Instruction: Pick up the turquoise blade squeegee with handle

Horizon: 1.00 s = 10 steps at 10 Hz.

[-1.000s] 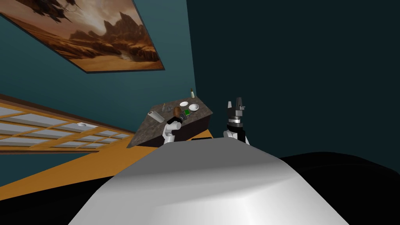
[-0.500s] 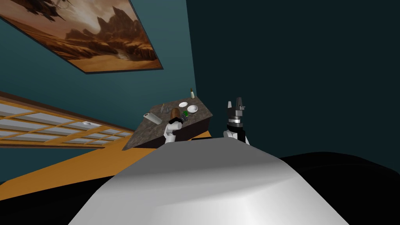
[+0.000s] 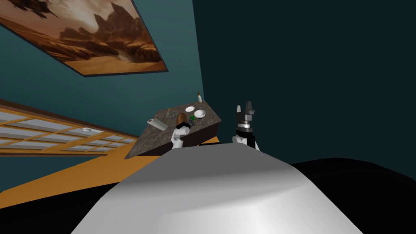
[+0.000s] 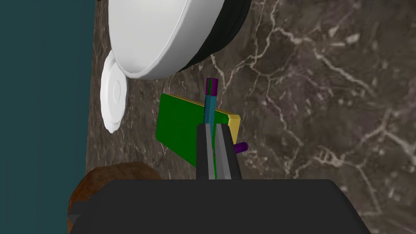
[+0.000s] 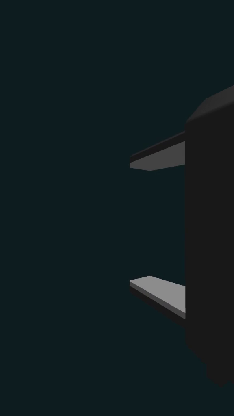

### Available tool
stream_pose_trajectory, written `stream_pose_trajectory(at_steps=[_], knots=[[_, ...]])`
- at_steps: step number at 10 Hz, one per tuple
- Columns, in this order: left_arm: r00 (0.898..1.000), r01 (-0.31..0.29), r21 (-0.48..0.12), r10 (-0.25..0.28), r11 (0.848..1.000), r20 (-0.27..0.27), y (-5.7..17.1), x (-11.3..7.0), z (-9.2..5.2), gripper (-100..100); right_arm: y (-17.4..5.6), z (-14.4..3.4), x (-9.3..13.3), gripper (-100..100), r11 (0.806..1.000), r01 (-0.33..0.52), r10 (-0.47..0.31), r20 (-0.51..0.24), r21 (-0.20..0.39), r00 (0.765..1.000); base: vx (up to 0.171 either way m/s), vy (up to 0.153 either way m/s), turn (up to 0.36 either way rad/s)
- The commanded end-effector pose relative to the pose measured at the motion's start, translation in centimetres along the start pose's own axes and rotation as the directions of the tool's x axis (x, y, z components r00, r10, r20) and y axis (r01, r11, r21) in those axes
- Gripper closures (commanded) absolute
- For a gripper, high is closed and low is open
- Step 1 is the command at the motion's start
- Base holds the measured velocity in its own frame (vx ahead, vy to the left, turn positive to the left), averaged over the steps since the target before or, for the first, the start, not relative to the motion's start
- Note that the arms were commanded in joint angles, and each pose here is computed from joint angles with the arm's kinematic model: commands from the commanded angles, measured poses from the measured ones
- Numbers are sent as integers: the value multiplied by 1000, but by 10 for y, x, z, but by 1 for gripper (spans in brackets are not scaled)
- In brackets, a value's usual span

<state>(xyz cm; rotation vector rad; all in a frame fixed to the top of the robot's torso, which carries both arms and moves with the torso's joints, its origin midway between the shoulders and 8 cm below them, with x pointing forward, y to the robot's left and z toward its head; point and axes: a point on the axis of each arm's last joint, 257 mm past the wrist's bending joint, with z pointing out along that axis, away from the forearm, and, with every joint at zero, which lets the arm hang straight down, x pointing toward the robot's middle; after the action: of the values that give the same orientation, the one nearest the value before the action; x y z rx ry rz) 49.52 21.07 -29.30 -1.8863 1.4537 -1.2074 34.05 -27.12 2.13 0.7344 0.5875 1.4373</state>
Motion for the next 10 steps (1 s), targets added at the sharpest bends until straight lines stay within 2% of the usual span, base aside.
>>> stream_pose_trajectory(at_steps=[1, 3, 4, 5, 10], knots=[[1000, 0, 0, 0, 1000, 0, 0, 0, 0, 100, 0, 0, 0, 0, 1000, 0, 0, 0, 0, 1000, 7, 3, 2], [1000, -1, 5, 1, 1000, -1, -2, 1, 0, 100, 0, 0, 0, 0, 1000, 0, 0, 0, 0, 1000, 0, 0, 0], [1000, -1, 5, 1, 1000, -1, -2, 1, 0, 0, 0, 0, 0, 0, 1000, 0, 0, 0, 0, 1000, 0, 0, 0], [1000, -5, 25, 5, 1000, -20, -17, 7, 2, -100, 0, 0, 0, 0, 1000, 0, 0, 0, 0, 1000, -49, -8, 71], [998, -24, 93, 30, 995, -63, -73, 23, 16, -100, 0, 0, 0, 0, 1000, 0, 0, 0, 0, 1000, -111, -19, 73]])
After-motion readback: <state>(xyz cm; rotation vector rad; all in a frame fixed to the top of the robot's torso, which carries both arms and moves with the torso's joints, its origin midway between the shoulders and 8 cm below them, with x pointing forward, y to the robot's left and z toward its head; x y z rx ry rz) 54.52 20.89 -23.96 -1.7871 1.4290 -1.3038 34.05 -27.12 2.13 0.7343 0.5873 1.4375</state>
